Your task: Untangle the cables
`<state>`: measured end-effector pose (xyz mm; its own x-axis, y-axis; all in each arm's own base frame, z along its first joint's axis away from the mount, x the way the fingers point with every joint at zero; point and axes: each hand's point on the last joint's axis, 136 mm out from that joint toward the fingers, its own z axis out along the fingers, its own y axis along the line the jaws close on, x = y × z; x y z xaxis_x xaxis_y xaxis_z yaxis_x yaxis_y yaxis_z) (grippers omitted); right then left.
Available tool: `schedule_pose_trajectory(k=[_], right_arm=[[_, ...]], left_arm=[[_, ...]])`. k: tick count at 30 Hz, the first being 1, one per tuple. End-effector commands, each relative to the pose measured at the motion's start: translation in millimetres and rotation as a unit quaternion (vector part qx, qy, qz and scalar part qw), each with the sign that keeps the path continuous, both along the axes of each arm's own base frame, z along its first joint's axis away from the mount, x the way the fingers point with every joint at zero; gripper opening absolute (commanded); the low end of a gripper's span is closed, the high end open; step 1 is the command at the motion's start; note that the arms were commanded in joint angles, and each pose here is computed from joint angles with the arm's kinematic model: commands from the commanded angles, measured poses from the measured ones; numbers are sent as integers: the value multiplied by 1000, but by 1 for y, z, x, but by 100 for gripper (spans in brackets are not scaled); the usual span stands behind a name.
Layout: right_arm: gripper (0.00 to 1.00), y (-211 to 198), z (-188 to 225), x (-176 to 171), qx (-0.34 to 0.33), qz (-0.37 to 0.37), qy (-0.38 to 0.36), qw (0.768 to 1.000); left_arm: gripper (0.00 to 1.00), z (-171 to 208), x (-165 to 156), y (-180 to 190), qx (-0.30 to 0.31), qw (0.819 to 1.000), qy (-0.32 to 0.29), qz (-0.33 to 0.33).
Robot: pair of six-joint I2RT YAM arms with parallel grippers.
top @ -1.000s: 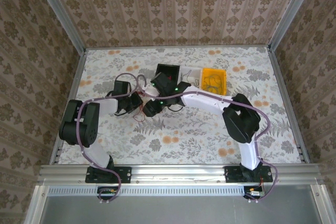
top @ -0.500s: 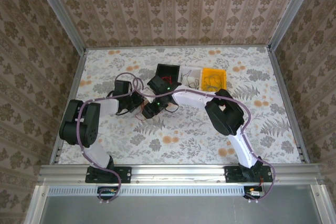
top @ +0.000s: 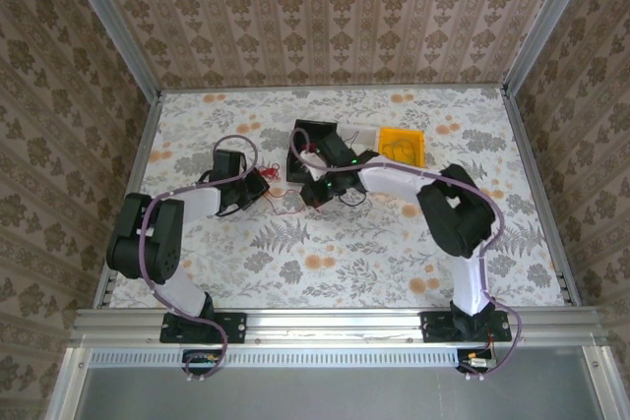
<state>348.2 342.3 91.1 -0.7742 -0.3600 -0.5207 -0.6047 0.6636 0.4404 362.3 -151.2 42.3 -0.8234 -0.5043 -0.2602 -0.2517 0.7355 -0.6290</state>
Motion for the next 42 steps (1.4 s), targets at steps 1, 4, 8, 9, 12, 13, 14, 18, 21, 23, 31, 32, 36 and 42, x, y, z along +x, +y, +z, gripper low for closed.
schedule_pose_trajectory(k=[1, 4, 8, 9, 12, 13, 14, 18, 21, 23, 31, 32, 36, 42], right_arm=[[0, -17, 25, 3, 8, -26, -29, 999], [0, -26, 40, 0, 11, -25, -45, 999], [0, -27, 64, -2, 20, -16, -68, 997], [0, -27, 70, -1, 23, -15, -73, 997], [0, -28, 88, 0, 28, -13, -96, 995], [0, -28, 92, 0, 29, -12, -101, 994], [0, -28, 96, -1, 31, -8, -105, 994], [0, -30, 113, 1, 34, -9, -126, 991], [0, -33, 123, 13, 29, -29, -144, 989], [0, -35, 124, 25, 22, -47, -147, 988], [0, -35, 103, 82, -12, -111, -120, 987], [0, -35, 95, 90, -21, -118, -108, 987], [0, -36, 72, 119, -66, -155, -86, 982], [2, -42, 35, 134, -124, -186, -43, 974]], left_arm=[[0, 1, -1, 11, 22, 1000, 0, 4], [5, 5, 2, 10, 19, 1000, -7, 4], [44, 10, 7, 7, 4, 1000, -21, 4], [47, 12, 9, 6, -2, 1000, -26, 4], [56, 18, 11, 5, -12, 999, -40, 4], [57, 21, 11, 5, -14, 999, -45, 6], [58, 24, 11, 6, -14, 999, -51, 7], [59, 32, 10, 9, -10, 998, -67, 6], [59, 35, 7, 15, 2, 997, -74, 10], [59, 37, 6, 20, 11, 997, -80, 20], [60, 45, 2, 40, 39, 993, -98, 59], [60, 45, 1, 42, 43, 992, -98, 60], [60, 44, -1, 46, 50, 993, -92, 61], [60, 40, -5, 48, 53, 993, -88, 60]])
